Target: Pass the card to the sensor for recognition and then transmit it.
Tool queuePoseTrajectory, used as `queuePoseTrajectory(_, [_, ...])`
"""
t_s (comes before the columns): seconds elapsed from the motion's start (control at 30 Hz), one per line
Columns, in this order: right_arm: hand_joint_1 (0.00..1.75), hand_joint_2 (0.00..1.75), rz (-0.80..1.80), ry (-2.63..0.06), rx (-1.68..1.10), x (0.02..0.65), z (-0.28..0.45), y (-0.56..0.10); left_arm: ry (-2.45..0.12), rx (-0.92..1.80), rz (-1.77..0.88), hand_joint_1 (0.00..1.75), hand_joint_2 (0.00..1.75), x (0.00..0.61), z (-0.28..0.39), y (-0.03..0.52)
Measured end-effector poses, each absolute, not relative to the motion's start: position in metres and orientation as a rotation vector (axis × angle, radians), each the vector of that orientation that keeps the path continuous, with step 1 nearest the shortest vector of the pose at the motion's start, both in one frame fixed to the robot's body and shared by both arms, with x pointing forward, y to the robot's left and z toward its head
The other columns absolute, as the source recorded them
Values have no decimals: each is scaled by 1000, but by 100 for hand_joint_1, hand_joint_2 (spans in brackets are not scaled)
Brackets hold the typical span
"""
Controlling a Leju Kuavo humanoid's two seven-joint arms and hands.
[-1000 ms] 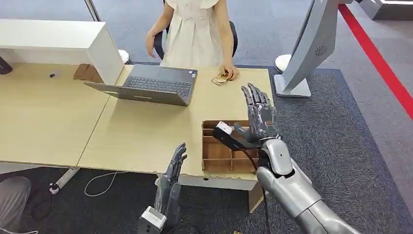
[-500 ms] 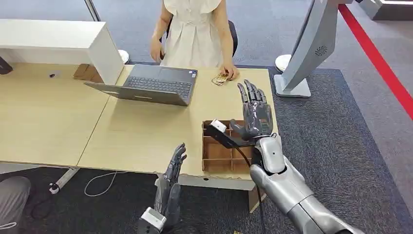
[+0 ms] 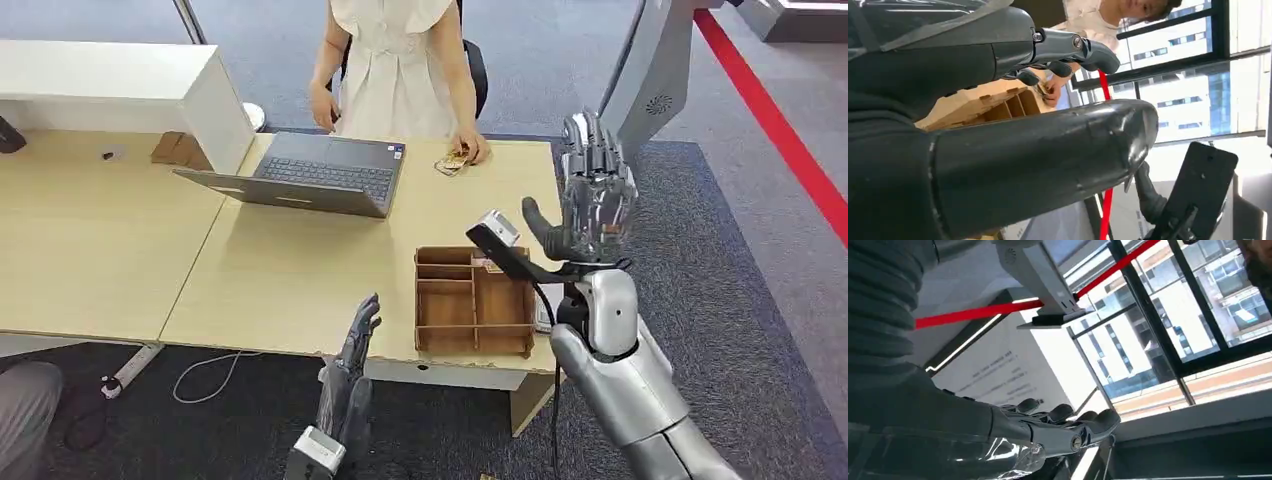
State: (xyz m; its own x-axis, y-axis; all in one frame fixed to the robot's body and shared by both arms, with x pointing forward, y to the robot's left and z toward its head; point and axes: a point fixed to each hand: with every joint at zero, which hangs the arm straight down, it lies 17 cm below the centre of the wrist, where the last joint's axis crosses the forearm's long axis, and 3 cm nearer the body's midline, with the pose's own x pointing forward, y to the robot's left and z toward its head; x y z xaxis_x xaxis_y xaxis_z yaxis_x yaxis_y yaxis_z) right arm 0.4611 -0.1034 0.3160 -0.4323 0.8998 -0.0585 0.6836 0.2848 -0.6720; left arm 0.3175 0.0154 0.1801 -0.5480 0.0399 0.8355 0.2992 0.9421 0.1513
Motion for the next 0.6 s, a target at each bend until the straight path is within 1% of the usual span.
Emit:
queuePoseTrajectory(0.2, [0, 175, 927, -2159, -1392, 461, 292, -117, -2126, -217, -349, 0, 0, 318, 178, 17])
queuePoseTrajectory(0.37, [0, 175, 1010, -2091, -1374, 461, 265, -119, -2128, -202, -338, 0, 0, 319, 179, 22])
queuePoseTrajectory(0.6, [0, 175, 1057, -2078, -1336, 458, 249, -116, -2127, -178, -327, 0, 0, 320, 178, 27])
